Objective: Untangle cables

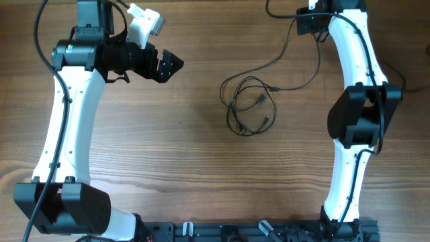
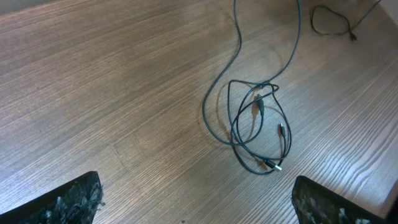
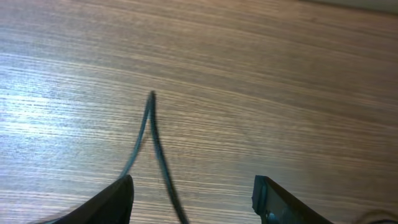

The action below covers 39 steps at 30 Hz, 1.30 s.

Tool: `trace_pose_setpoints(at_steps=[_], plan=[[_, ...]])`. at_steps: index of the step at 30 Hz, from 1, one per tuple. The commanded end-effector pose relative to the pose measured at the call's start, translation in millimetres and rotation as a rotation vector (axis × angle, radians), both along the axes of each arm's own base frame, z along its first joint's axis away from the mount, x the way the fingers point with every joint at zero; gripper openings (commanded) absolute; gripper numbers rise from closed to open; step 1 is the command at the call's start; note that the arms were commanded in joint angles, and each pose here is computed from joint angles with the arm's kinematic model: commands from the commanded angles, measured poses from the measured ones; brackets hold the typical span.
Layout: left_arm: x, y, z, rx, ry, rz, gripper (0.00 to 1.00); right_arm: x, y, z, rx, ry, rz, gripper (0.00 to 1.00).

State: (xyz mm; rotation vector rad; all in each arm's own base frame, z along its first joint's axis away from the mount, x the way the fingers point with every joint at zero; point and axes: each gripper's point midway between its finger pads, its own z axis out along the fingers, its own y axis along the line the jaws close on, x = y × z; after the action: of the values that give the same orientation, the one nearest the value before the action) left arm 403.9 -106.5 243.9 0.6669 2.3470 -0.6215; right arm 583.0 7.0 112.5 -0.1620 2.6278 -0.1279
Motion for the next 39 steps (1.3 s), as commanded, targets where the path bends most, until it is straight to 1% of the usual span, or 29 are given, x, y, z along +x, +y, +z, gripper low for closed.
trace_pose_setpoints(at_steps=[1,11,16,18,19,20,21,22,26,31,33,35,37,39], plan=[[-3.5,0.9,8.8,-0.002,-0.020,0.008,1.00,-1.9,5.4,-37.2,0.038,0.069,-0.016,0.64],[-2.9,0.9,9.2,-0.003,-0.024,0.008,1.00,-1.6,14.8,-44.6,0.085,0.080,0.011,0.61],[-3.0,0.9,9.1,-0.003,-0.023,0.008,1.00,-4.6,20.8,-67.5,0.128,0.125,-0.002,0.60],[-3.3,0.9,8.9,-0.003,-0.021,0.008,1.00,-6.0,22.8,-76.6,0.148,0.142,-0.018,0.56],[-3.6,0.9,8.7,-0.002,-0.019,0.008,1.00,-6.2,23.4,-79.7,0.156,0.147,-0.028,0.45],[-3.7,0.9,8.6,-0.002,-0.019,0.009,1.00,-5.8,25.7,-82.7,0.174,0.150,-0.035,0.28],[-3.8,0.9,8.5,-0.002,-0.018,0.009,1.00,-5.1,28.0,-82.3,0.191,0.147,-0.040,0.14],[-4.0,0.9,8.4,-0.002,-0.017,0.009,1.00,-4.4,31.9,-81.5,0.218,0.145,-0.044,0.05],[-5.0,1.0,7.7,-0.002,-0.011,0.009,1.00,-0.9,56.5,-73.9,0.361,0.134,-0.003,0.05],[-6.3,1.1,6.8,-0.001,-0.004,0.009,1.00,-0.9,96.9,-51.8,0.600,0.127,0.093,0.04],[-6.4,1.1,6.8,-0.001,-0.004,0.009,1.00,-1.2,113.0,-32.8,0.700,0.113,0.138,0.05],[-6.4,1.1,6.8,-0.001,-0.004,0.009,1.00,-1.2,124.2,-5.9,0.763,0.082,0.173,0.05],[-6.3,1.1,6.8,-0.001,-0.004,0.009,1.00,-1.9,129.4,21.3,0.777,0.040,0.203,0.05],[-6.4,1.1,6.8,-0.001,-0.004,0.009,1.00,-5.3,133.2,58.8,0.772,-0.018,0.234,0.05]])
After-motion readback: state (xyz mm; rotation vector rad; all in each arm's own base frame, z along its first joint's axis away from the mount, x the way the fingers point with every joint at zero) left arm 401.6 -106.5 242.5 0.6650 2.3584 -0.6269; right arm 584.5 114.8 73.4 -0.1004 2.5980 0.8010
